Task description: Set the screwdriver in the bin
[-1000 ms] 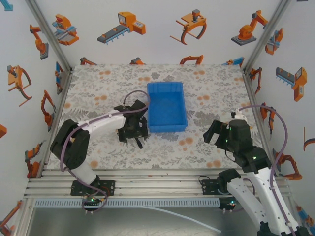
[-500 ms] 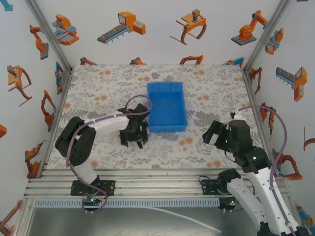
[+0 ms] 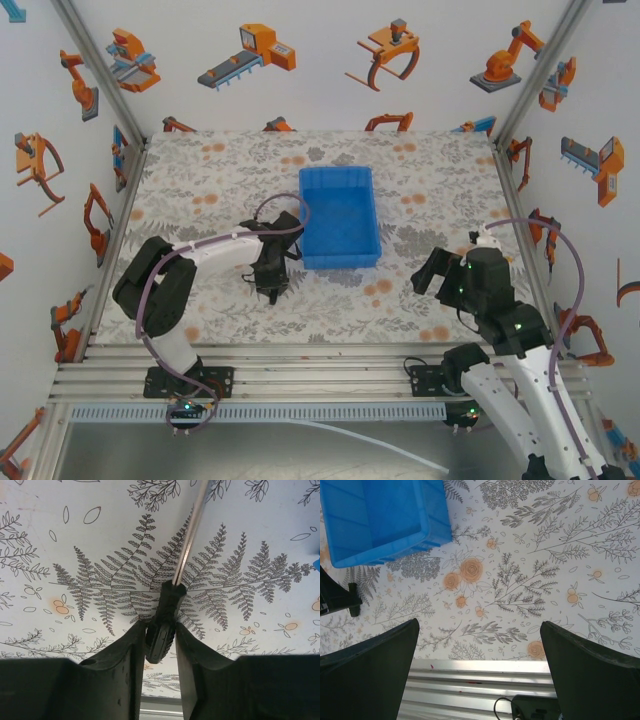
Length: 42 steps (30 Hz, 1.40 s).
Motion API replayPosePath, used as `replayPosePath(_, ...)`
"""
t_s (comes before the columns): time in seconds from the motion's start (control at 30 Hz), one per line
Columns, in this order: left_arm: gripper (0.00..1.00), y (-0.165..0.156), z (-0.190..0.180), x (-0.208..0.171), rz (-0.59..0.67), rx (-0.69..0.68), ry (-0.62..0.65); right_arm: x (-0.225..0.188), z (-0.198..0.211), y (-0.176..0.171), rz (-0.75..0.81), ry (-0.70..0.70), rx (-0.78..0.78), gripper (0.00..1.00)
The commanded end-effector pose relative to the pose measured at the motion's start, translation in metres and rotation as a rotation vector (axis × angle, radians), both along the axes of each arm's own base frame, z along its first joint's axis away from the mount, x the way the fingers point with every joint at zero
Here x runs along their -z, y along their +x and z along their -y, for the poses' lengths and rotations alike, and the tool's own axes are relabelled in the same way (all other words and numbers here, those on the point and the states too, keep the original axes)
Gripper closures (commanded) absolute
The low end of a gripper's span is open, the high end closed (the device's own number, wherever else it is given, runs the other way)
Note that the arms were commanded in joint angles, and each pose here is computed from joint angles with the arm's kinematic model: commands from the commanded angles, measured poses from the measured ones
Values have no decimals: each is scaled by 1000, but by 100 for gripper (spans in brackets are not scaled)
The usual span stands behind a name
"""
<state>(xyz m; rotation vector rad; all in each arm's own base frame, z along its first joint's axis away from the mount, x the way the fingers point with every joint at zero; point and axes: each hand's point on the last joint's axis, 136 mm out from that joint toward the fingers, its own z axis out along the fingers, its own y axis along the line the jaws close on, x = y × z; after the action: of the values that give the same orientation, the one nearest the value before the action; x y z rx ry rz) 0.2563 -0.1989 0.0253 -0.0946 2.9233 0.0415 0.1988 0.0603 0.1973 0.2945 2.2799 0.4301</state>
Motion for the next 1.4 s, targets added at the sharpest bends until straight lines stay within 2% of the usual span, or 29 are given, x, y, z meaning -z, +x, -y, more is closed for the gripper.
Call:
replayPosePath(0.0,71,-2,-9,7,-7,4,55,-1,-5,1,4,25,-12,1)
replayPosePath(0.1,78,0,-10,3,7,11,64,-2,-6,2,9,27,-14,1)
replayPosePath(0.3,81,14,-15,-11,84,52,116,0,-10,6,4,38,-24,1)
replayPosePath(0.8,82,51,-14,-69,300,130,166,-10,-65,20,-24,157,-267,1)
replayPosePath(0.97,82,63,-12,-93,373,153,175,-10,-82,24,-39,148,-332,1)
replayPosePath(1.37,84,85,6,-144,484,222,147,-6,-88,33,-46,123,-321,1)
